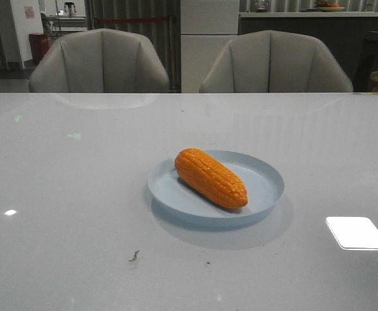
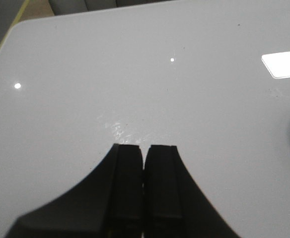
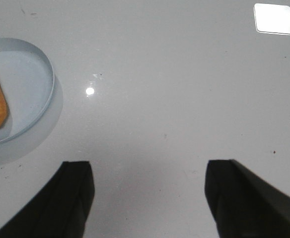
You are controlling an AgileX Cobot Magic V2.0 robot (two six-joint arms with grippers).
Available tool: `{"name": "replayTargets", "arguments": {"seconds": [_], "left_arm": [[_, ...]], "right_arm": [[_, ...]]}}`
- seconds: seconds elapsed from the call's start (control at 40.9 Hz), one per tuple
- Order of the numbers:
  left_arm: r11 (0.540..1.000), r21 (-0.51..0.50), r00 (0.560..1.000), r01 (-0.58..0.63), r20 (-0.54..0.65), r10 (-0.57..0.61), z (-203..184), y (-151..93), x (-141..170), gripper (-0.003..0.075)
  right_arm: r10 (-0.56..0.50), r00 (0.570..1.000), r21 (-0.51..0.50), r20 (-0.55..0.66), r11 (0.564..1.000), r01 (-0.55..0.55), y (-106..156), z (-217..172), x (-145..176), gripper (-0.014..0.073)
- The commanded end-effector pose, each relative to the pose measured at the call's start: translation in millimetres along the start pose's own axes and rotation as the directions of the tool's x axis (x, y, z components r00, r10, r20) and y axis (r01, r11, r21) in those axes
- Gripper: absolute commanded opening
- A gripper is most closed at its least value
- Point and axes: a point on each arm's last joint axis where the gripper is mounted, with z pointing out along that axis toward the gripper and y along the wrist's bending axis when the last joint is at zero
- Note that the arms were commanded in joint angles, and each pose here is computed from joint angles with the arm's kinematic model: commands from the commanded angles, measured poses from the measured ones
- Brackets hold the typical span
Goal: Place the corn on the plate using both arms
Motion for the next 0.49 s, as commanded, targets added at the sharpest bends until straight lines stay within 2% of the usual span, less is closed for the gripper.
{"name": "replayTargets", "arguments": {"seconds": [0.0, 0.196, 0.465], "left_arm": [[1.000, -0.028, 0.982, 0.001, 0.187, 0.004, -23.6, 0.9, -4.8, 0.0094], [0.999, -0.049, 0.940, 0.007, 0.342, 0.010, -55.9, -4.1, 29.4, 0.0094], [0.998, -0.057, 0.891, 0.028, 0.453, 0.001, -73.5, -12.4, 87.5, 0.0094]], "right_arm": [[-0.004, 0.995, 0.004, 0.101, 1.000, 0.003, 0.0, -6.1, -13.6, 0.0578], [-0.004, 0.995, 0.004, 0.101, 1.000, 0.003, 0.0, -6.1, -13.6, 0.0578], [-0.004, 0.995, 0.004, 0.101, 1.000, 0.003, 0.0, -6.1, -13.6, 0.0578]]}}
